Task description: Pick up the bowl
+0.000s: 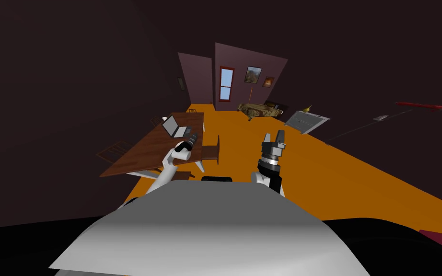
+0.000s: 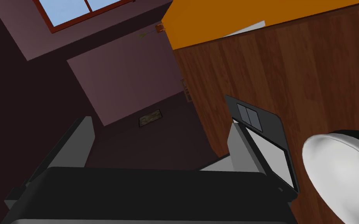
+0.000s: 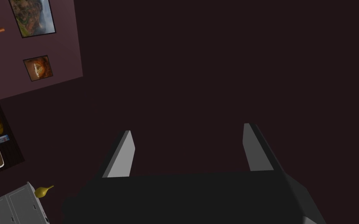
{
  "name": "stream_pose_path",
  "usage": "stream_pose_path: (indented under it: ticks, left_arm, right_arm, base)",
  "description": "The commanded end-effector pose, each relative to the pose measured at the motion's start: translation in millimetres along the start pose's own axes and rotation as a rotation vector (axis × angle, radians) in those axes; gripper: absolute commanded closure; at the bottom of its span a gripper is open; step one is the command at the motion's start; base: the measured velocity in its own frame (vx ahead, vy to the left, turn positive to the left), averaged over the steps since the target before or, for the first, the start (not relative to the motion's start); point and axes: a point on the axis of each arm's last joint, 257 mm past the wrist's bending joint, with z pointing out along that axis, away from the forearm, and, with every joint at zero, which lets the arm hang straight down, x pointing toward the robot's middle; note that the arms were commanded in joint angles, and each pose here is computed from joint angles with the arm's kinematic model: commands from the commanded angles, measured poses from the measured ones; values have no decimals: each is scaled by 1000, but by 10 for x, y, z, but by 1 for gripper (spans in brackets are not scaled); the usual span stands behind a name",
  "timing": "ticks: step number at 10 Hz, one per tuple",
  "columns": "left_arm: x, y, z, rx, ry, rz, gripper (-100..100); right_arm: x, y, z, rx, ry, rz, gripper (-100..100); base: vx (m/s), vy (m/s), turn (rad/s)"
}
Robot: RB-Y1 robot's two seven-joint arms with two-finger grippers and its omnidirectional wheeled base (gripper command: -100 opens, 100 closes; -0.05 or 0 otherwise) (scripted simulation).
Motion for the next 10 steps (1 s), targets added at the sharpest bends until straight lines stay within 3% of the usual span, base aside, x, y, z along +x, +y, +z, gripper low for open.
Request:
stream_pose_path:
  ticks: [1, 4, 10]
  left_arm:
    - [-1, 184, 30, -60, 9, -2, -100]
    - [-90, 473, 124, -170, 10, -17, -100]
    - [-247, 953, 172, -354, 4, -68, -100]
  right_arm:
    - [0, 0, 0, 0, 0, 0, 0]
    - [0, 0, 0, 0, 0, 0, 0]
    - [0, 0, 0, 0, 0, 0, 0]
  base:
    - [-11, 28, -35]
    - [-8, 36, -50]
    - [-11, 50, -41]
